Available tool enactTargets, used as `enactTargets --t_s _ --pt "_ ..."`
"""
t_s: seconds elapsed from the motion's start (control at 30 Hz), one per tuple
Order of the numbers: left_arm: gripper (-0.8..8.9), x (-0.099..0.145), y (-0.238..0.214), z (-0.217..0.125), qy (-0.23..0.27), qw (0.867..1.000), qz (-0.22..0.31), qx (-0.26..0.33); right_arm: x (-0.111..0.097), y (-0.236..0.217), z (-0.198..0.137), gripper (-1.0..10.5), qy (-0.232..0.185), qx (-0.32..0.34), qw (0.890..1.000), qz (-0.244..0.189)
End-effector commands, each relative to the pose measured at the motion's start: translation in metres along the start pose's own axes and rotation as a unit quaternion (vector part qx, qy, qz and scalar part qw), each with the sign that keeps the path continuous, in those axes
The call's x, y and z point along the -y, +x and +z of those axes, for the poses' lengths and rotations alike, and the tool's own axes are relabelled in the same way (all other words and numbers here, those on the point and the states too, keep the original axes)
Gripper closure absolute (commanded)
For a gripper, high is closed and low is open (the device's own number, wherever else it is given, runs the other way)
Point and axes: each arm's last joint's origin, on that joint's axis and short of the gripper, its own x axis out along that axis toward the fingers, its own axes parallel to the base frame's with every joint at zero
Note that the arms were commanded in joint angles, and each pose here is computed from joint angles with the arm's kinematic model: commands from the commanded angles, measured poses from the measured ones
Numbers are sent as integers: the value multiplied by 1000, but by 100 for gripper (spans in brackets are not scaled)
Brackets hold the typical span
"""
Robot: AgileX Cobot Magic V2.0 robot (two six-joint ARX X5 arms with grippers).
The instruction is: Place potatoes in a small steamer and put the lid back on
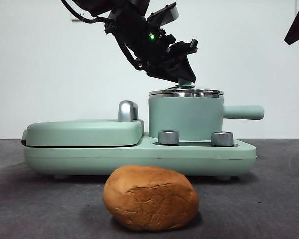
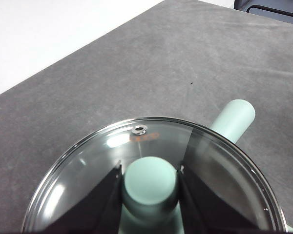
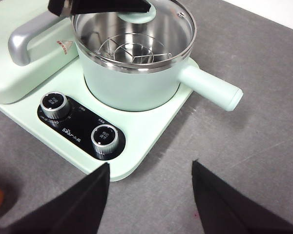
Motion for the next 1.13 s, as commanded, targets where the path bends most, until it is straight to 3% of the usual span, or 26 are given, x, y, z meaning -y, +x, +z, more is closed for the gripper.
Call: enactTargets --t_s 0.03,0.7,1.13 --pt "808 1 6 3 3 1000 1 7 0 -2 6 680 4 11 1000 -1" --pt "807 5 -60 55 13 998 10 58 0 -2 6 680 5 11 1000 0" --pt "803 -1 -134 76 -29 998 50 38 -2 -2 6 679 1 12 1000 5"
